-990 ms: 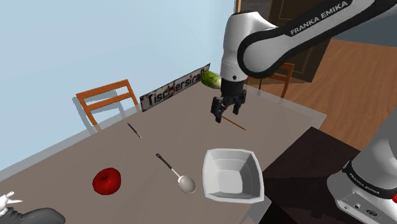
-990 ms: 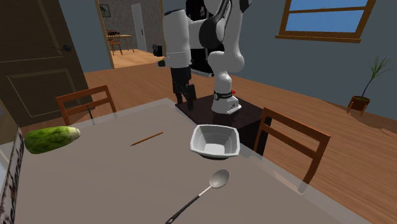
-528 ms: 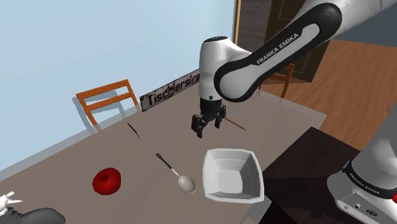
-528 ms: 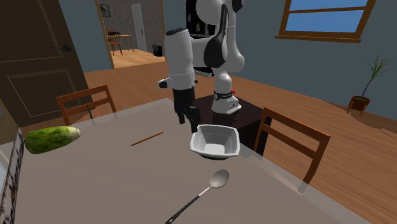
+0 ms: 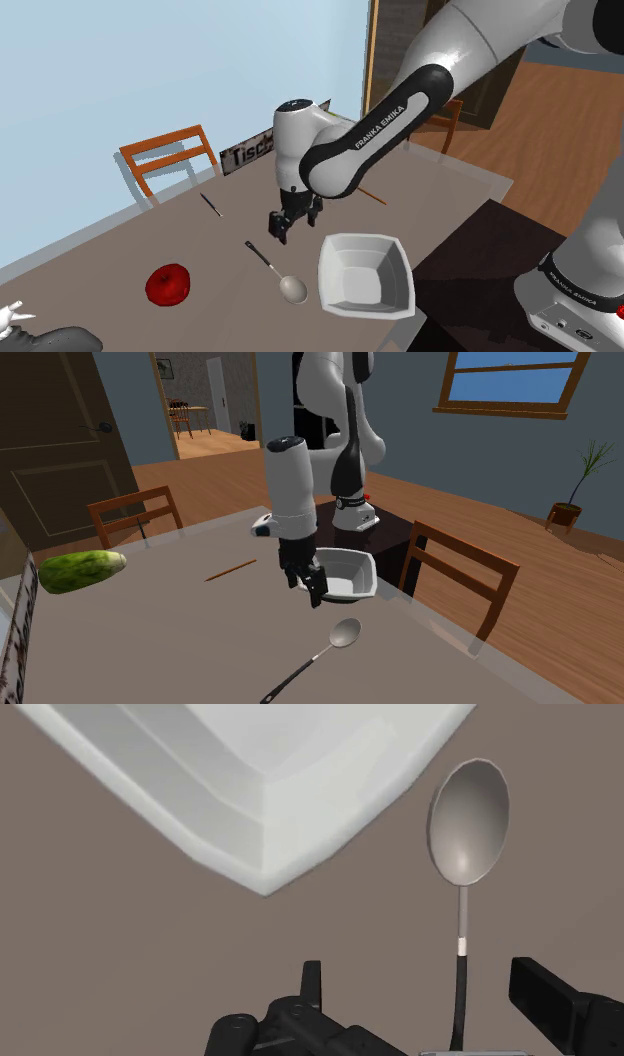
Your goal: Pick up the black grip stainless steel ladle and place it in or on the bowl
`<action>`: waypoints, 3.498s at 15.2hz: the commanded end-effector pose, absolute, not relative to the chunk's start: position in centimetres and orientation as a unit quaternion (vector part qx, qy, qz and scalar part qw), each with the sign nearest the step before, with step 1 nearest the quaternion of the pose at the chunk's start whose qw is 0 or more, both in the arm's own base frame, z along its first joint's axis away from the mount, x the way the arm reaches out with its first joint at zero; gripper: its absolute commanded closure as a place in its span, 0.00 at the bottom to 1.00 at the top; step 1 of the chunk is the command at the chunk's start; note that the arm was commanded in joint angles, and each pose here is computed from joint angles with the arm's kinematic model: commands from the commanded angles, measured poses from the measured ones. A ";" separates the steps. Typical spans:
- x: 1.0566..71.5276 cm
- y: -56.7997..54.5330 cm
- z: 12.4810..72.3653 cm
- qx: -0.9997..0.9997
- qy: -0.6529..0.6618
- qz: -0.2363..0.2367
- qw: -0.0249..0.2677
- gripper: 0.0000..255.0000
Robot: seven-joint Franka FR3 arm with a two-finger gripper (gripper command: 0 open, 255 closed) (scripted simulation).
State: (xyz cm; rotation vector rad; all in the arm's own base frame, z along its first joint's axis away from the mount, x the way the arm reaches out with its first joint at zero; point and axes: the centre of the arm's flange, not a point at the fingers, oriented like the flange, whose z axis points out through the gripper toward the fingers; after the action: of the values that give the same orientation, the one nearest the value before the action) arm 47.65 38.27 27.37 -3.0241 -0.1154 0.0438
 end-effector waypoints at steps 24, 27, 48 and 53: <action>49.7 46.7 16.5 -0.996 -0.060 0.016 0.056 1.00; 49.7 46.7 16.5 -0.996 -0.060 0.016 0.056 1.00; 49.7 46.7 24.5 -0.996 -0.060 0.016 0.056 1.00; 49.7 46.7 27.1 -0.996 -0.060 0.016 0.056 1.00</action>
State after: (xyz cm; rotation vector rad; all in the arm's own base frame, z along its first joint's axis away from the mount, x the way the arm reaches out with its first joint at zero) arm 49.65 46.69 26.51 -3.0227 -0.1812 0.0489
